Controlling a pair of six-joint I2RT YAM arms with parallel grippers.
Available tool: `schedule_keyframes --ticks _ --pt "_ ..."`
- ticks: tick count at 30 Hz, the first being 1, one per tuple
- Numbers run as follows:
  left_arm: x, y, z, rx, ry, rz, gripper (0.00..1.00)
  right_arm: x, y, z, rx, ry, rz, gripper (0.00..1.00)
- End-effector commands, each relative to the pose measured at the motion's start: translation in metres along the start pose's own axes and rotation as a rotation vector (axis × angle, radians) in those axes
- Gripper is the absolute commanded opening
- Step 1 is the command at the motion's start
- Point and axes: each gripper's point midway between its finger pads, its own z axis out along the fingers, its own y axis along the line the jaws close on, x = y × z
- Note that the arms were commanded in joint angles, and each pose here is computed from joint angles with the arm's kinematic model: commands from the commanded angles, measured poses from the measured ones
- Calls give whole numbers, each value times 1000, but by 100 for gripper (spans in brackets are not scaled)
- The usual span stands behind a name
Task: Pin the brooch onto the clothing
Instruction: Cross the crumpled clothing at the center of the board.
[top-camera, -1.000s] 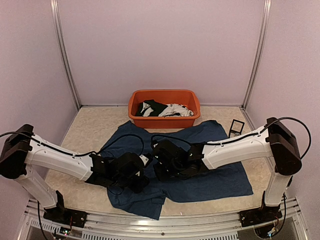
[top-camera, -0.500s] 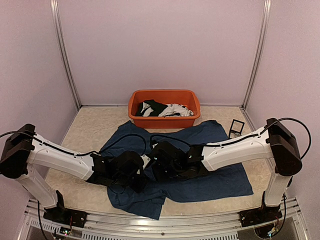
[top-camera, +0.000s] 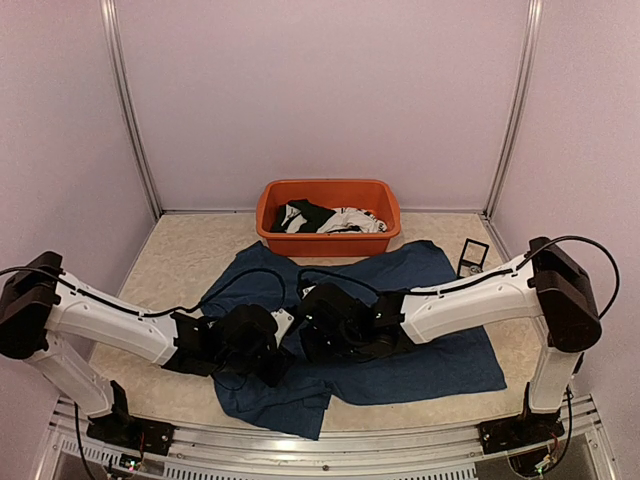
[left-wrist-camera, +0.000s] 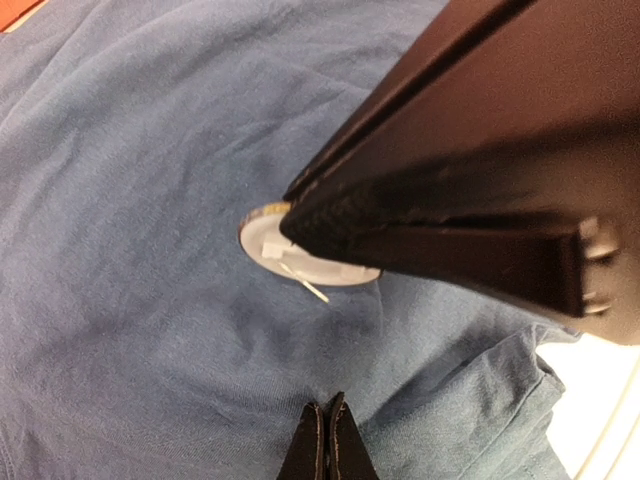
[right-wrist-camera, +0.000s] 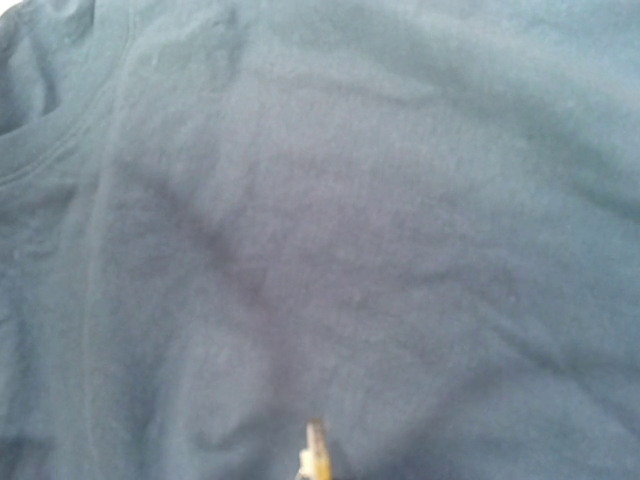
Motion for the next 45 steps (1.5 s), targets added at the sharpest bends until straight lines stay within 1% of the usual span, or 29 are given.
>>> schedule_keyframes --ticks 1,11,28,45 --pt "-12 0 -8 10 -69 -25 0 17 7 9 -15 27 -2 0" --pt "-15 3 -10 -4 -90 -29 0 21 20 9 -56 41 -13 0" --pt "-11 9 -4 -47 -69 -47 0 32 27 -4 -78 40 -49 0" --pt "-10 11 1 -74 -32 -50 0 23 38 -22 -130 10 -92 0"
